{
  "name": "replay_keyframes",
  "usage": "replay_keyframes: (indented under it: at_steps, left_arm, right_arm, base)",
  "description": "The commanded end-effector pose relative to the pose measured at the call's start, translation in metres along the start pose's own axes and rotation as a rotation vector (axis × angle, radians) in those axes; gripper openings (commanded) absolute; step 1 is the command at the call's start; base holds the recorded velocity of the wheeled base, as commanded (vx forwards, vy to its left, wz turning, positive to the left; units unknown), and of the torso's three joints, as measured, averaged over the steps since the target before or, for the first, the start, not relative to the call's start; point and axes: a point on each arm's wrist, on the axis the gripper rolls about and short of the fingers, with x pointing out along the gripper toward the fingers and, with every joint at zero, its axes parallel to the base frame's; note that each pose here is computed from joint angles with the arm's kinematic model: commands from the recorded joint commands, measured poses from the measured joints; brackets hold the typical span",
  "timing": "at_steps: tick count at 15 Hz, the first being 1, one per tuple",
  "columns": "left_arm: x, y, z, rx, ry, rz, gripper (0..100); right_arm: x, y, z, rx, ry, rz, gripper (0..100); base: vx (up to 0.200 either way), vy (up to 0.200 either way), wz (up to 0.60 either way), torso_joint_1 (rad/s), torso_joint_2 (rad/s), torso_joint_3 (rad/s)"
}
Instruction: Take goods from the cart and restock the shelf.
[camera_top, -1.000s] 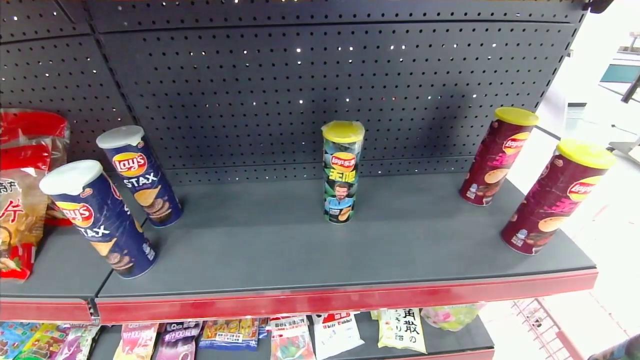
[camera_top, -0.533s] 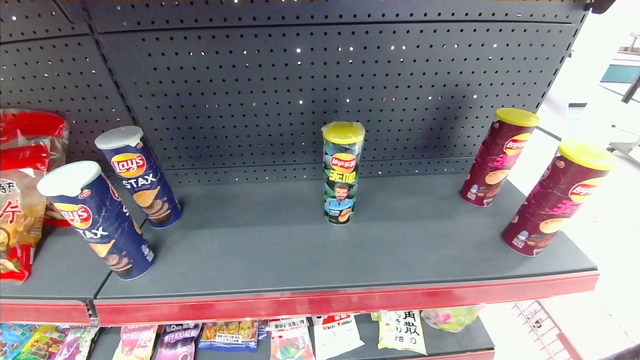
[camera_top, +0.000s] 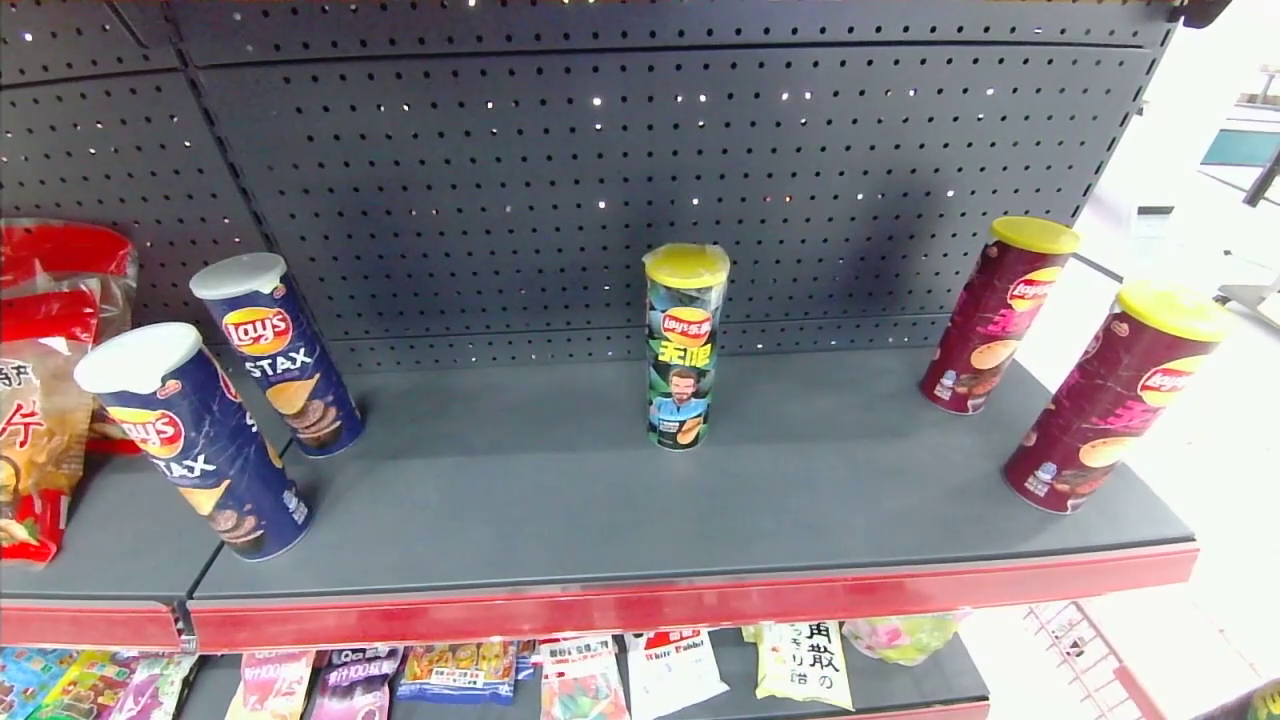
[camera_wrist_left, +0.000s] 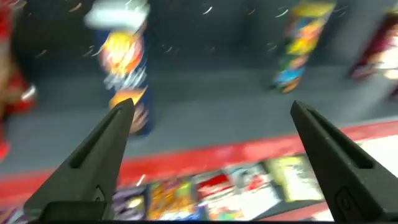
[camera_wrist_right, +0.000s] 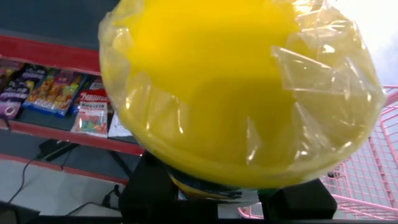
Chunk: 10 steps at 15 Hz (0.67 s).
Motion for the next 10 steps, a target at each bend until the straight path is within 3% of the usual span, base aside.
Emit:
replay_keyframes:
  at_steps: [1, 2, 4, 7, 10]
  left_arm:
    - [0.099, -0.004, 0.049, 0.005, 0.273, -0.451, 100]
    - [0.120, -0.005, 0.042, 0.041, 0.327, -0.533, 100]
    - [0.182, -0.005, 0.026, 0.104, 0.410, -0.577, 100]
    - [0.246, -0.013, 0.011, 0.106, 0.374, -0.677, 100]
    - [0.302, -0.032, -0.007, 0.092, 0.406, -0.757, 100]
  right_arm:
    - [0.001, 0.000, -0.003, 0.001, 0.004, 0.002, 0]
    - [0.000, 0.000, -0.004, 0.001, 0.004, 0.002, 0]
    - [-0.002, 0.001, -0.007, 0.002, -0.009, -0.001, 0]
    - [-0.003, 0.001, -0.010, 0.005, -0.015, -0.003, 0]
    - [-0.005, 0.001, -0.008, 0.006, -0.029, -0.018, 0]
  base:
    - [0.000, 0.000, 0.00, 0.000, 0.00, 0.000]
    - [0.000, 0.000, 0.00, 0.000, 0.00, 0.000]
    - [0.000, 0.000, 0.00, 0.000, 0.00, 0.000]
    - [0.000, 0.000, 0.00, 0.000, 0.00, 0.000]
    - [0.000, 0.000, 0.00, 0.000, 0.00, 0.000]
